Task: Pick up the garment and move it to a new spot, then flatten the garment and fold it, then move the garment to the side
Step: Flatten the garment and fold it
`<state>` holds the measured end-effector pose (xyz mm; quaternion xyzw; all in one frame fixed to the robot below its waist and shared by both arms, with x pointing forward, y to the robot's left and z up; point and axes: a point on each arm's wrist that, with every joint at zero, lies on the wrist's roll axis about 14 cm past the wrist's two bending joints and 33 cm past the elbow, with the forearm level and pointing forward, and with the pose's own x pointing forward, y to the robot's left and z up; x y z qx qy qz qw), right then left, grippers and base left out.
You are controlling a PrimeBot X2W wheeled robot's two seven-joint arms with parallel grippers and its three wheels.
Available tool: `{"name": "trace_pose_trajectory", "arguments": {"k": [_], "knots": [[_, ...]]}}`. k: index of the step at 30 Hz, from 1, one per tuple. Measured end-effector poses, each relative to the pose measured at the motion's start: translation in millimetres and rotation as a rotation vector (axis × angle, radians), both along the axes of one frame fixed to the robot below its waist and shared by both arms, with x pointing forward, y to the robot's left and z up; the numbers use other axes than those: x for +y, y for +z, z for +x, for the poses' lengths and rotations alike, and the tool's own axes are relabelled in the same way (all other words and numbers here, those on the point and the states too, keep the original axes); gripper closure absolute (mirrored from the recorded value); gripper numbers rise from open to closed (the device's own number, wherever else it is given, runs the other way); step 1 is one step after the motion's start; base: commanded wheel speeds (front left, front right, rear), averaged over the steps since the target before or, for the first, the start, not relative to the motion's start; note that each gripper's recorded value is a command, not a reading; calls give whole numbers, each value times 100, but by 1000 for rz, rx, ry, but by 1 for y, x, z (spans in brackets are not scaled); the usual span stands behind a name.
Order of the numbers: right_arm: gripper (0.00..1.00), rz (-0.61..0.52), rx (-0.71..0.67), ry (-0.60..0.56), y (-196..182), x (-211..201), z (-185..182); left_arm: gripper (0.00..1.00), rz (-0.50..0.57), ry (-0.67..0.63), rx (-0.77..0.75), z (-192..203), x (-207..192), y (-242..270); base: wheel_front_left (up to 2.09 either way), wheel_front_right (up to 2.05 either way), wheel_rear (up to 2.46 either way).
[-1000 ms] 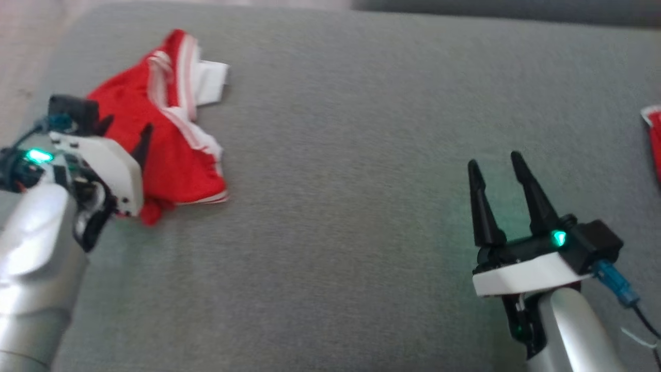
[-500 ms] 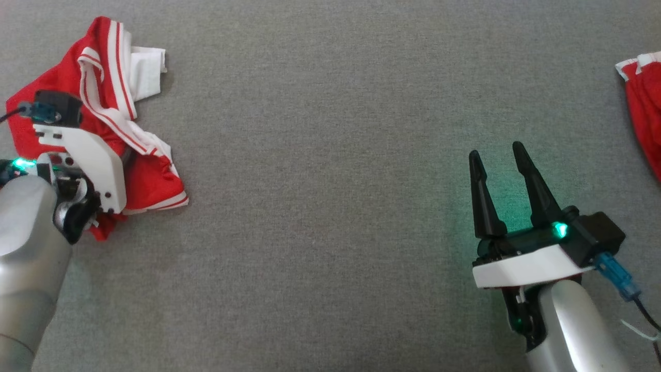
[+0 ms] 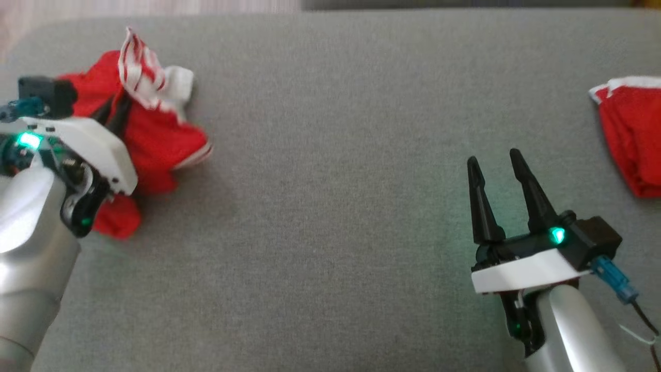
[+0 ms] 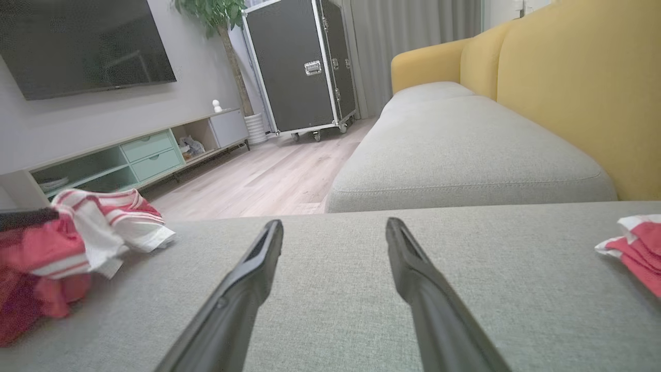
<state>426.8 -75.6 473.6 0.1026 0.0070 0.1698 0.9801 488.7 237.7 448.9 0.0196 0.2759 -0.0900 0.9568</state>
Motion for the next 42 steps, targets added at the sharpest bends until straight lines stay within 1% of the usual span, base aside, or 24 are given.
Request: {"name": "trace_pose_trajectory", "arguments": {"k": [2, 5, 8, 11, 16, 22, 24, 25, 27, 29, 30, 31, 33, 35, 36, 37, 39, 40, 41, 42], "knots": [[0, 6, -12, -3, 7, -1, -5, 100, -34, -23, -109, 6, -11, 29, 0, 0, 0], [0, 17, -16, -6, 12, -2, -16, 100, -88, -61, -227, 7, -28, 68, 0, 0, 0], [0, 28, -30, -7, 20, -3, -25, 100, -135, -119, -316, 5, -51, 102, 0, 0, 0], [0, 36, -47, -26, 27, -9, -30, 100, -205, -181, -367, 2, -82, 122, 0, 0, 0], [0, 53, -62, -97, 35, -33, -34, 100, -311, -350, -382, -8, -167, 134, 0, 0, 0], [0, 54, -91, -189, 44, -65, -32, 100, -449, -524, -356, -24, -264, 133, 0, 0, 0], [0, 63, -105, -226, 50, -77, -32, 100, -519, -575, -366, -32, -297, 139, 0, 0, 0], [0, 57, -114, -252, 52, -87, -33, 100, -605, -612, -384, -40, -325, 150, 0, 0, 0], [0, 52, -113, -275, 52, -94, -34, 100, -687, -631, -409, -45, -344, 162, 0, 0, 0], [0, 49, -105, -287, 49, -99, -35, 100, -759, -617, -426, -44, -352, 168, 0, 0, 0], [0, 47, -101, -291, 47, -100, -34, 100, -779, -600, -428, -40, -351, 165, 0, 0, 0], [0, 47, -97, -292, 46, -100, -33, 100, -777, -578, -424, -35, -347, 158, 0, 0, 0], [0, 45, -93, -286, 44, -98, -31, 100, -745, -516, -401, -25, -331, 134, 0, 0, 0], [0, 40, -91, -273, 42, -94, -27, 100, -696, -441, -358, -17, -306, 101, 0, 0, 0], [0, 40, -88, -264, 41, -91, -26, 100, -672, -398, -325, -15, -291, 81, 0, 0, 0], [0, 40, -88, -264, 41, -91, -26, 100, -672, -398, -325, -15, -291, 81, 0, 0, 0], [0, 33, -82, -245, 38, -85, -22, 100, -618, -313, -255, -15, -261, 42, 0, 0, 0], [0, 29, -78, -234, 36, -81, -21, 74, -585, -279, -219, -18, -246, 24, 0, 0, 0], [0, 25, -74, -223, 34, -77, -19, 24, -549, -255, -195, -21, -233, 9, 0, 0, 0], [0, 21, -69, -210, 32, -73, -17, 0, -507, -233, -179, -23, -218, -4, 0, 0, 0]]}}
